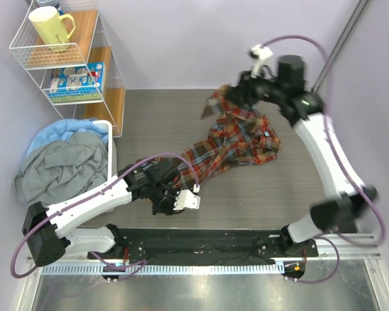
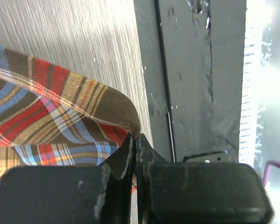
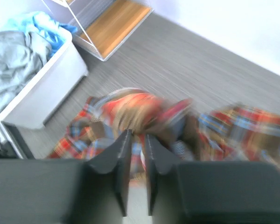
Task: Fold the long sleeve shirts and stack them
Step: Flatten the shirt out
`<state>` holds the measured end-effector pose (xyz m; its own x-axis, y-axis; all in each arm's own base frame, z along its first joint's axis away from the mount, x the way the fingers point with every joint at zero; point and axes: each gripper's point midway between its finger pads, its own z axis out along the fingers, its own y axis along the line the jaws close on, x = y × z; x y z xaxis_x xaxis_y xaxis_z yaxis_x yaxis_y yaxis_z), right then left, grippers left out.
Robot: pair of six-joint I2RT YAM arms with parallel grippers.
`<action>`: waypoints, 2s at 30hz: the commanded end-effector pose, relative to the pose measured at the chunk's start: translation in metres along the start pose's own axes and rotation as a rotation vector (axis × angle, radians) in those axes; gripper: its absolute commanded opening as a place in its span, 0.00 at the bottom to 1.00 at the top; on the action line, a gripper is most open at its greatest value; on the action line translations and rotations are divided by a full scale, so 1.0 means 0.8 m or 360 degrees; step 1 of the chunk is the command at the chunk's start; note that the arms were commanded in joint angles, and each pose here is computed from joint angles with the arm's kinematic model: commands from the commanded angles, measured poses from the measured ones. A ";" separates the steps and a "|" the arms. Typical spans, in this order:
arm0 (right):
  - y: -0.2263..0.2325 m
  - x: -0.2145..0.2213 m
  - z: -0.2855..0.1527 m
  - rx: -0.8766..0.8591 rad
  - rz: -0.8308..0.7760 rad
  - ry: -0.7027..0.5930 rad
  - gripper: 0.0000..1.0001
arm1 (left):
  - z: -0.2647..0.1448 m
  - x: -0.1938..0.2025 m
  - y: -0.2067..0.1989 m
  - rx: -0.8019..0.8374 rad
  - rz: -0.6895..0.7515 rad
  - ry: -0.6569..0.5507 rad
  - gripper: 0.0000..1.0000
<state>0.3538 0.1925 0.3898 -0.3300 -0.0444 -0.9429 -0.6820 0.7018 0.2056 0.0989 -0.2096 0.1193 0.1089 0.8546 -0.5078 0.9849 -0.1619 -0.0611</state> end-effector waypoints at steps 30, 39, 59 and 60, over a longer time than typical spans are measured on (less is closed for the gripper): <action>-0.223 0.263 0.098 0.0252 -0.0570 0.0958 0.82 | -0.050 0.033 0.109 -0.0100 -0.0761 -0.0269 0.00; -0.246 0.281 0.104 0.0305 -0.0643 0.1037 0.39 | -0.051 0.049 0.132 -0.0153 -0.0891 -0.0271 0.00; -0.197 0.067 -0.070 0.0464 -0.0247 0.0398 0.01 | -0.136 0.047 0.158 -0.0392 -0.1011 -0.0484 0.00; -0.193 0.072 -0.077 0.0458 -0.0208 0.0422 0.01 | -0.133 0.045 0.152 -0.0331 -0.1002 -0.0479 0.00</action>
<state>0.4241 0.0387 0.2907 -0.4216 -0.3900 -0.8186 -0.5410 0.8327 -0.1181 0.2369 -0.1445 0.1558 -0.5043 0.6211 -0.5999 0.8563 0.4495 -0.2544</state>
